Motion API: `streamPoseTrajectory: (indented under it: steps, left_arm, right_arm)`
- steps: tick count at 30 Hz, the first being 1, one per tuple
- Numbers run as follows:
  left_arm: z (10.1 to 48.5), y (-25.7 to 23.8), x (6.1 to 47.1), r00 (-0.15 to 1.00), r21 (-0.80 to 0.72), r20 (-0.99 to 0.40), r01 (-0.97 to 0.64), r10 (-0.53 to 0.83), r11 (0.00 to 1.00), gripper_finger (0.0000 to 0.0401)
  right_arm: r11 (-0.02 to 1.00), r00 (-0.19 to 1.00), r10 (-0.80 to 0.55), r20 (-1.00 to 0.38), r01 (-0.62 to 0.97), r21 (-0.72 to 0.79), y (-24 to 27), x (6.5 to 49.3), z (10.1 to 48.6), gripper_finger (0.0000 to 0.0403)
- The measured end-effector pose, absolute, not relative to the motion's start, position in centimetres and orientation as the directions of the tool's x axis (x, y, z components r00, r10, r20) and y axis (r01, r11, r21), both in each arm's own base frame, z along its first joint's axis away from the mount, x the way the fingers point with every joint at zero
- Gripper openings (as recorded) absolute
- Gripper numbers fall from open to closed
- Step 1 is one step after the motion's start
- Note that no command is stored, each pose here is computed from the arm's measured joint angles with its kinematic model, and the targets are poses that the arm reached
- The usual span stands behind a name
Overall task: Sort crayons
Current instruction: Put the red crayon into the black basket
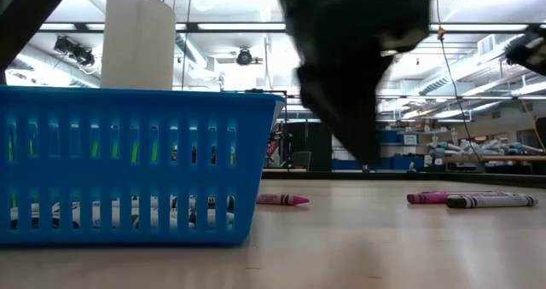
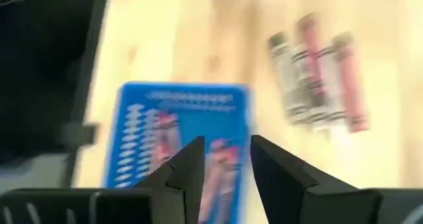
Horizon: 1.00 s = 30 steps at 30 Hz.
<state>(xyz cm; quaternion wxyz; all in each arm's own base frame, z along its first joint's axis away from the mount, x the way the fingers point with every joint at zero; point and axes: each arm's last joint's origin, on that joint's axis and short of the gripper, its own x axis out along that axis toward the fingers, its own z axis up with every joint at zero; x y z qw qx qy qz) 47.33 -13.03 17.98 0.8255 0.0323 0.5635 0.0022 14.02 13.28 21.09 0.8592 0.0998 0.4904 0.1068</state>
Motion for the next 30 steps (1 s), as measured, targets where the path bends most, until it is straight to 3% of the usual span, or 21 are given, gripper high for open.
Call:
streamPoseTrajectory:
  steps: [7,10,15,22,30]
  left_arm:
    - [17.3,-11.5,48.1,0.378,0.105,-0.921,-0.008,0.1,0.994,0.0194]
    - [17.3,-11.3,48.1,0.38,0.124,-0.918,-0.006,0.117,0.992,0.0194]
    - [18.3,-12.0,46.7,0.329,0.216,-0.925,0.041,0.191,0.976,0.0194]
    - [20.9,-13.5,45.6,0.382,0.292,-0.892,0.08,0.242,0.953,0.0194]
    - [18.4,-13.3,44.6,0.348,0.323,-0.9,0.124,0.264,0.938,0.0194]
  right_arm:
    - [0.998,0.621,0.057,-0.781,-0.028,0.051,11.9,14.9,21.2,0.0132]
    - [1.0,0.611,0.009,-0.791,-0.027,-0.009,11.5,15.2,20.5,0.0132]
    - [0.998,0.613,-0.018,-0.79,-0.033,-0.048,11.0,16.1,19.3,0.0132]
    - [0.996,0.602,-0.053,-0.797,-0.028,-0.087,9.7,16.8,17.5,0.0132]
    - [0.999,0.569,-0.002,-0.822,-0.031,-0.024,8.6,18.4,16.0,0.0132]
